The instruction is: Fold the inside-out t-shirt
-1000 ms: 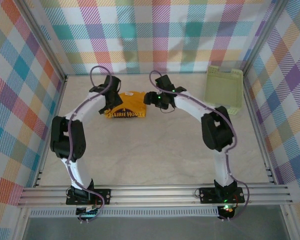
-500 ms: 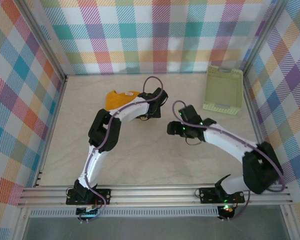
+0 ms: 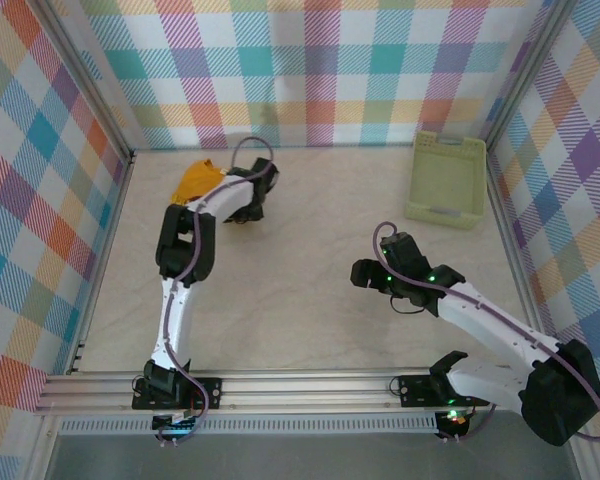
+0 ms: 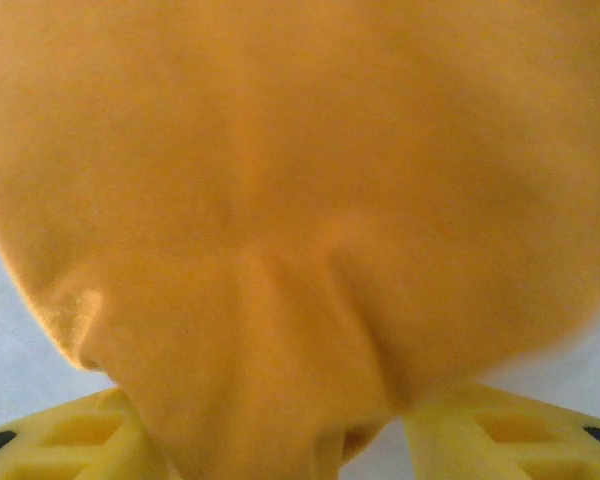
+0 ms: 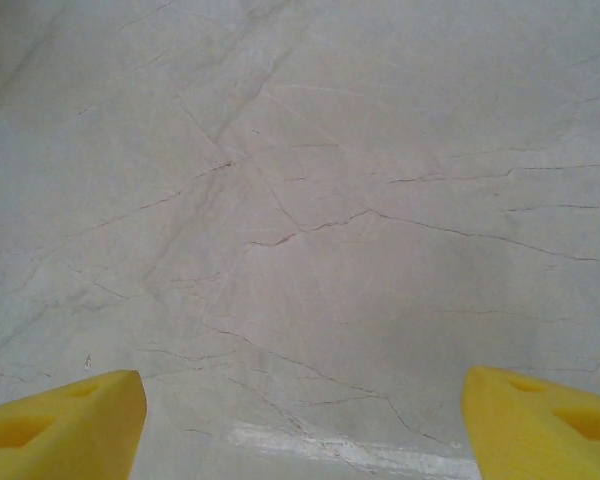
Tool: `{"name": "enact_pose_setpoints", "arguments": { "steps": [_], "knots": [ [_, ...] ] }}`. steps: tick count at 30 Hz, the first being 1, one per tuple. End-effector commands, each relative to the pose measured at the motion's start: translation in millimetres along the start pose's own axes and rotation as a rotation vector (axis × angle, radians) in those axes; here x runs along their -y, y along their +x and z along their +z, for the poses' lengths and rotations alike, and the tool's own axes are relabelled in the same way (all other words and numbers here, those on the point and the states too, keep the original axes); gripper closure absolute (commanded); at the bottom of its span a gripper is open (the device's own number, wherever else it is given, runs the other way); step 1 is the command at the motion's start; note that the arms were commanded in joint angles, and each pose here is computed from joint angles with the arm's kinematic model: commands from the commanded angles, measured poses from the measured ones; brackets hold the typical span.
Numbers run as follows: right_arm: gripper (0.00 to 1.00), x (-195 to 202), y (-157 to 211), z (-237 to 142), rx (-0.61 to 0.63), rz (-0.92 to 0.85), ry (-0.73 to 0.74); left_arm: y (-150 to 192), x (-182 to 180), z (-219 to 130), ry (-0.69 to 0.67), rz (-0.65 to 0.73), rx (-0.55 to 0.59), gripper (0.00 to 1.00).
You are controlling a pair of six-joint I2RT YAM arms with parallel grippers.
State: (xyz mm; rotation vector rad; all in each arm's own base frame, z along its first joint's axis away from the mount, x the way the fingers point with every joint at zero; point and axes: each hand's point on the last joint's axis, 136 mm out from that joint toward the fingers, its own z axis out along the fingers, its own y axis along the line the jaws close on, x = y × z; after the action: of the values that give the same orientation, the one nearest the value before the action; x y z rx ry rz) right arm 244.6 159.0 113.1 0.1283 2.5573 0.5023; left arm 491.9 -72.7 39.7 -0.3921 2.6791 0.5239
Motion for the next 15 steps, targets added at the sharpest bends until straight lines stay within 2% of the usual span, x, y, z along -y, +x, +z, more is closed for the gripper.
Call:
{"name": "enact_pose_setpoints", "arguments": {
  "steps": [1, 4, 7, 9, 11, 15],
  "knots": [
    [0.16, 10.8, -1.5, -9.1, 0.025, -0.002, 0.05, -21.0, -32.6, 3.9, 0.007, -0.046, -0.002, 0.42],
    [0.12, 16.5, -13.0, -19.9, 0.069, -0.028, 0.098, -29.6, -26.0, -10.6, 0.078, -0.038, 0.006, 0.38],
    [0.07, 30.5, -31.5, -31.7, 0.138, -0.041, 0.187, -25.6, -18.1, -43.4, 0.195, -0.054, 0.046, 0.27],
    [0.0, 46.8, -47.2, -39.0, 0.203, -0.032, 0.272, -11.9, -22.3, -62.3, 0.275, -0.086, 0.071, 0.18],
    [0.0, 61.5, -62.4, -45.3, 0.258, -0.016, 0.335, -0.2, -39.5, -76.7, 0.291, -0.118, 0.118, 0.12],
    [0.0, 82.5, -90.2, -42.0, 0.377, -0.047, 0.399, 24.0, -94.5, -96.7, 0.21, -0.167, 0.263, 0.01]
  ]
}}
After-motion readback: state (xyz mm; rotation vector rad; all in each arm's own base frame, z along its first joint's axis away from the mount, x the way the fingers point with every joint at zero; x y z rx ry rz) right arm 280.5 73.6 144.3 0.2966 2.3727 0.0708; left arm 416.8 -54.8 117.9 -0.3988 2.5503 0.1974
